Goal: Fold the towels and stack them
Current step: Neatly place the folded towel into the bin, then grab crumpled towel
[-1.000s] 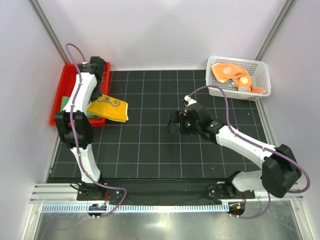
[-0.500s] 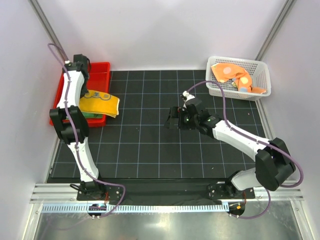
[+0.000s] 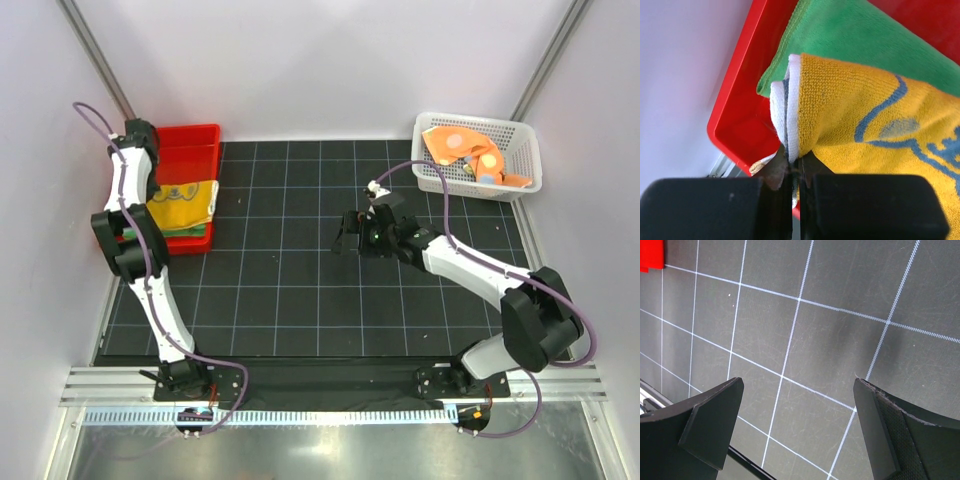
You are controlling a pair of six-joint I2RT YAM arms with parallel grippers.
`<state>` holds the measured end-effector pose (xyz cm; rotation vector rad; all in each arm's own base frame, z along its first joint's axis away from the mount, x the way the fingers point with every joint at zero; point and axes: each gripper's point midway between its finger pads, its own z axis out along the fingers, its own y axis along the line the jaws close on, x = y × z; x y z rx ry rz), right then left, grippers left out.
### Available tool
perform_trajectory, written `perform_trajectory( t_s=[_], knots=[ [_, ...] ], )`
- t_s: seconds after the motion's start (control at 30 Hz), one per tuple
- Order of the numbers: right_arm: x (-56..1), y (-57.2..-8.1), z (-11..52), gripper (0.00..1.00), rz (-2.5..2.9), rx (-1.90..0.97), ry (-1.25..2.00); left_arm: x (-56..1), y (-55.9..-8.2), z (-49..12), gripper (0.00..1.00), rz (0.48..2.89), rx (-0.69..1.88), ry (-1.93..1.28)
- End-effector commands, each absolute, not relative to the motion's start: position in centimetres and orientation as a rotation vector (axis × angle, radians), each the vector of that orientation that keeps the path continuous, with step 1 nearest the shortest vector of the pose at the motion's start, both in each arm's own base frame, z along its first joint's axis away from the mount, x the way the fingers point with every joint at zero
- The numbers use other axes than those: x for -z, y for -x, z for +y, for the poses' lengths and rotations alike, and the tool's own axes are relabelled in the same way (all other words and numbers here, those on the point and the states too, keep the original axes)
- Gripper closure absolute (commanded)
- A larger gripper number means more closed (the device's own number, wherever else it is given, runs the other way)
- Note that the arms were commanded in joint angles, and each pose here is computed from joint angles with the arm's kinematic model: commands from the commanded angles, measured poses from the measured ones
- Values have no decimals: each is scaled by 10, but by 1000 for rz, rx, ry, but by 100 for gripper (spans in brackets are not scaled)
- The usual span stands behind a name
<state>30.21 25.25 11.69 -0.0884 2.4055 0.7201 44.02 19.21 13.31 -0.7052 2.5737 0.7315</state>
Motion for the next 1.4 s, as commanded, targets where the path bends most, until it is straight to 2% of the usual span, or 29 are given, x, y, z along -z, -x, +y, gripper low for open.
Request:
perform_trajectory(
  t_s=[0.0,0.1,0.17,0.23,0.37,0.47,0.5,0.53,0.57,0.6,0.67,0.7,0.77,0.8,0.87,0.97,1.17,1.2,1.37],
  knots=[
    [-143,-320,262,0,2317,-752,102,-130,-456,209,98,2508,-765,752],
    [-145,-322,263,0,2323,-753,97,-127,-464,217,86,2488,-804,769],
    [-147,-320,262,0,2329,-754,87,-132,-470,222,54,2450,-833,797],
    [-152,-321,261,0,2325,-749,81,-146,-466,228,40,2412,-898,840],
    [-164,-322,254,0,2319,-711,52,-170,-462,224,34,2349,-855,904],
    [-181,-332,253,0,2292,-692,7,-186,-467,183,33,2370,-560,882],
    [-189,-338,254,0,2285,-683,-10,-205,-472,167,25,2328,-454,860],
    [-192,-348,248,0,2279,-643,-44,-207,-480,134,24,2363,-238,780],
    [-190,-353,236,0,2300,-561,-85,-197,-478,109,24,2409,-142,726],
    [-205,-371,232,0,2271,-527,-108,-221,-476,91,18,2357,-60,685],
    [-213,-397,197,0,2254,-418,-203,-233,-474,46,1,2355,43,551],
    [-236,-416,184,0,2205,-401,-234,-233,-469,30,0,2357,77,499],
    [-232,-445,135,0,2208,-275,-363,-257,-453,-16,0,2337,218,377],
    [-252,-460,120,0,2157,-247,-403,-253,-447,-28,0,2347,278,351],
    [-239,-482,68,0,2155,-90,-535,-269,-425,-80,0,2331,478,226],
    [-245,-513,15,0,2083,12,-645,-256,-387,-138,0,2367,566,27],
    [-228,-569,-58,0,1974,56,-731,-237,-351,-163,0,2377,701,-2],
    [-208,-576,-78,1,1985,64,-781,-247,-349,-169,0,2327,752,-14],
    [-188,-630,-109,4,1853,-124,-894,-243,-348,-165,0,2286,700,-88]
  ],
)
